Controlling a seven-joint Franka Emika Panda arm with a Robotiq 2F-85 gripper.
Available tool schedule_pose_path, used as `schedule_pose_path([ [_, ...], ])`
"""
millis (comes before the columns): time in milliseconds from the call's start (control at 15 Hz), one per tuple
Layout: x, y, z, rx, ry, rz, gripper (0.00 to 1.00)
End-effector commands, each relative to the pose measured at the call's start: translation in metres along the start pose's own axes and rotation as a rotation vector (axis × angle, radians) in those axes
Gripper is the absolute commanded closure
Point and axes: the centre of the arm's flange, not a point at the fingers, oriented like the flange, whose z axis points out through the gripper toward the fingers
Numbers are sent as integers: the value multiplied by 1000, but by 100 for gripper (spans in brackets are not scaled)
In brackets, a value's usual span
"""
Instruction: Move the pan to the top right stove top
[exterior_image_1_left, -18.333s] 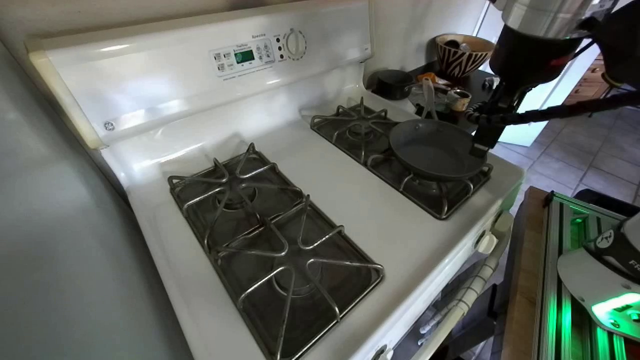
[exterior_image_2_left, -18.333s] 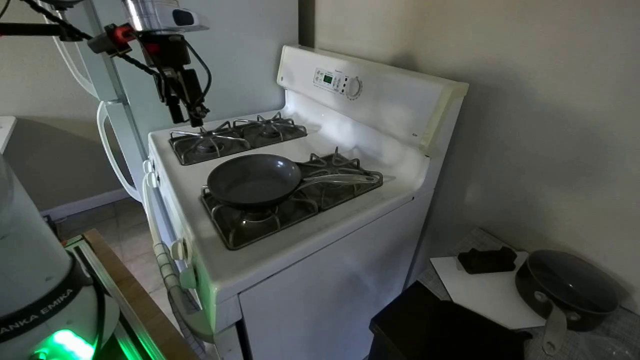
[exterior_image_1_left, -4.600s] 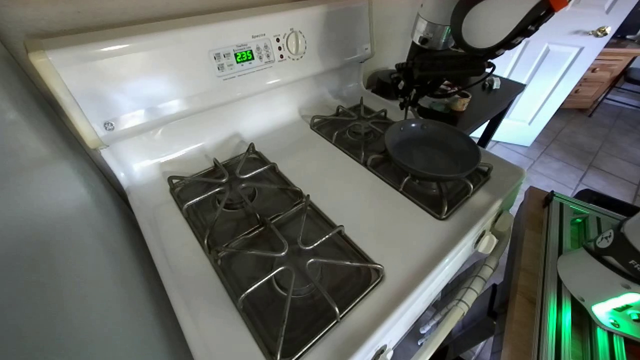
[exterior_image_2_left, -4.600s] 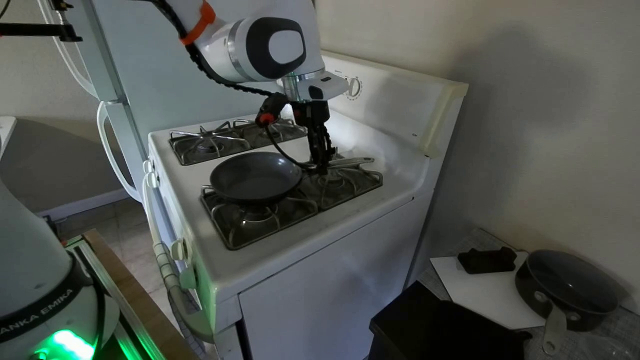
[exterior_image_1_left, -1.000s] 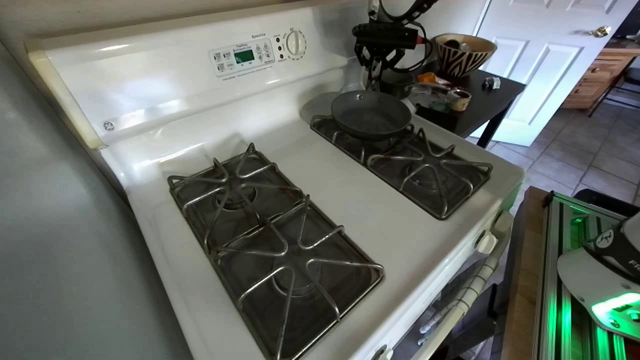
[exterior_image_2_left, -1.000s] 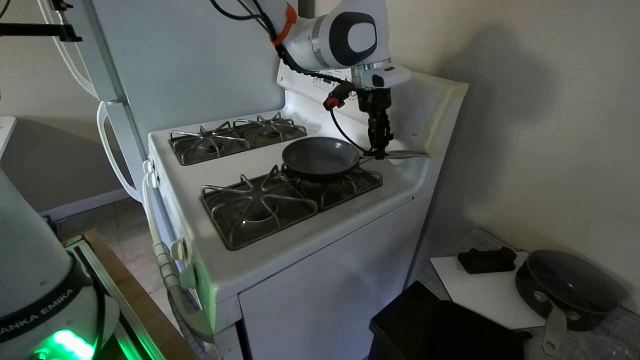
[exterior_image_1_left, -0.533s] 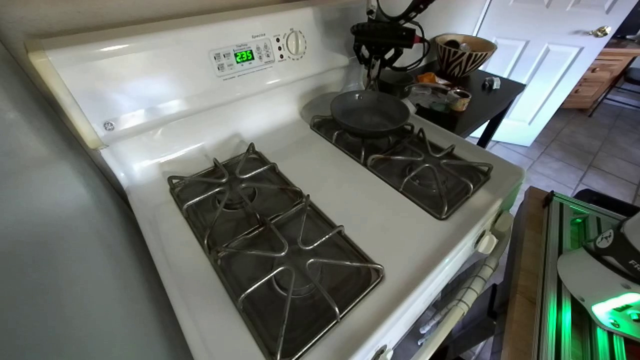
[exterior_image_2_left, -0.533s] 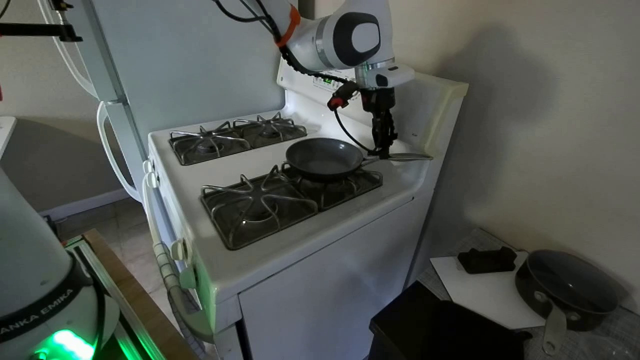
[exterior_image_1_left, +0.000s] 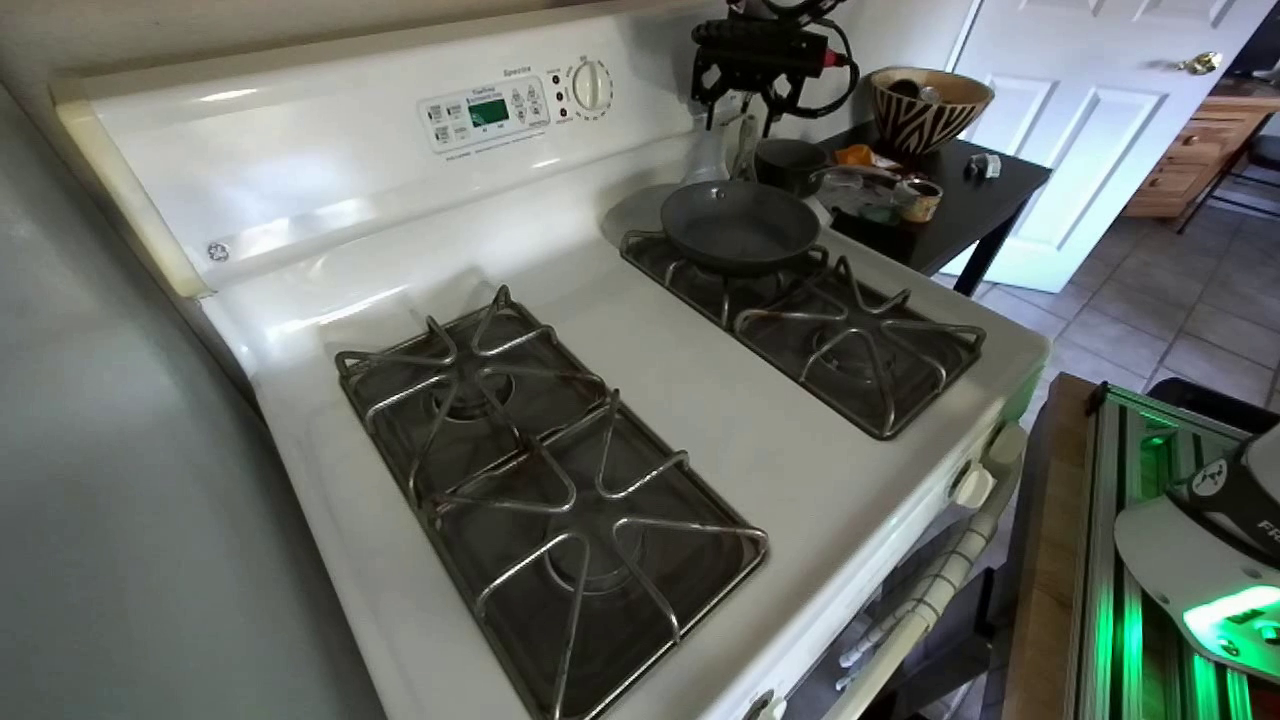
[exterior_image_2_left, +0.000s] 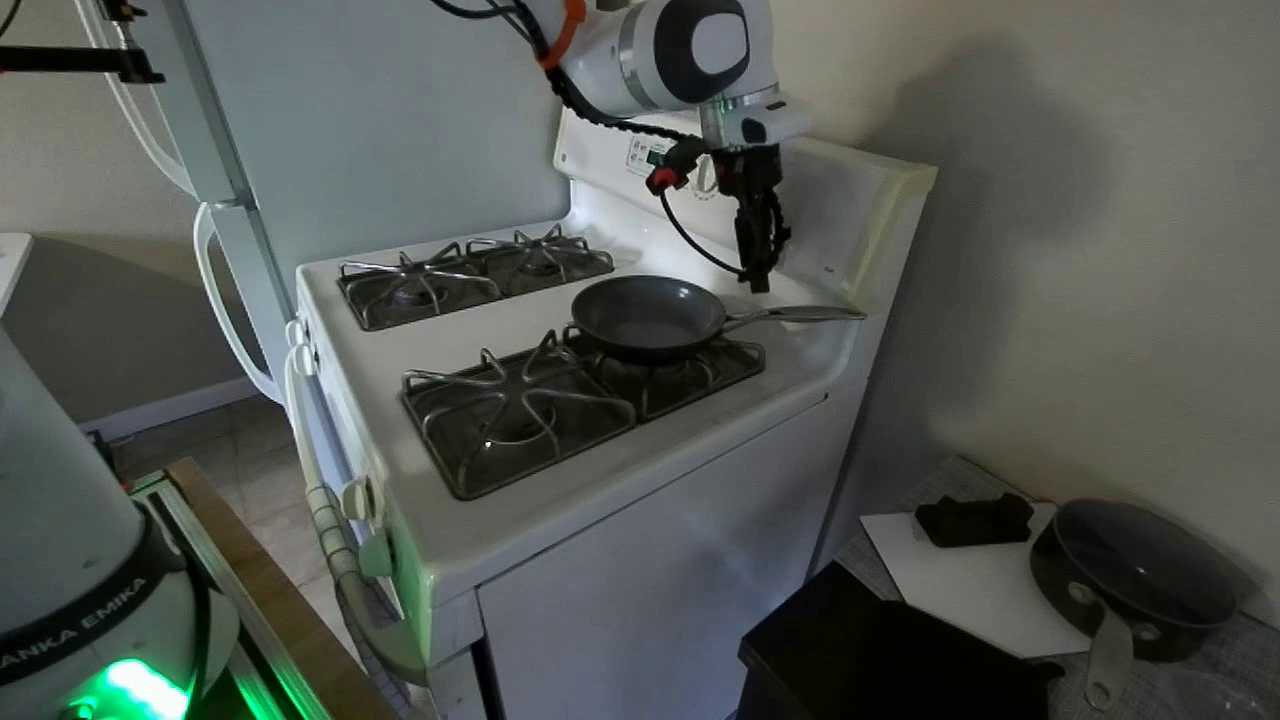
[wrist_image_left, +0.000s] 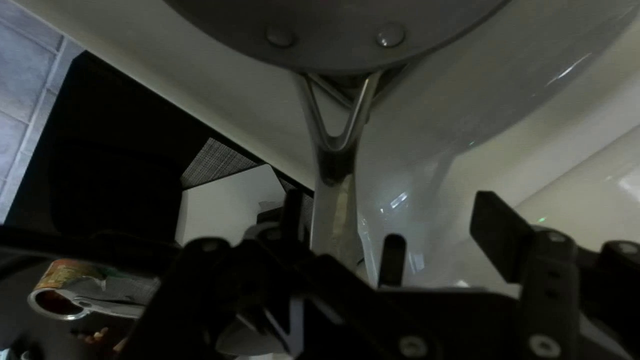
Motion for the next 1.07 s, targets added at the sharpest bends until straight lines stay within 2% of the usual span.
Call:
schedule_pose_path([
  [0, -33, 20, -43, 66, 15, -106, 0],
  [467, -71, 44, -114, 178, -14, -502, 0],
  [733, -91, 52, -125, 225, -21, -713, 0],
  [1000, -103, 55, -123, 232, -16, -808, 0],
])
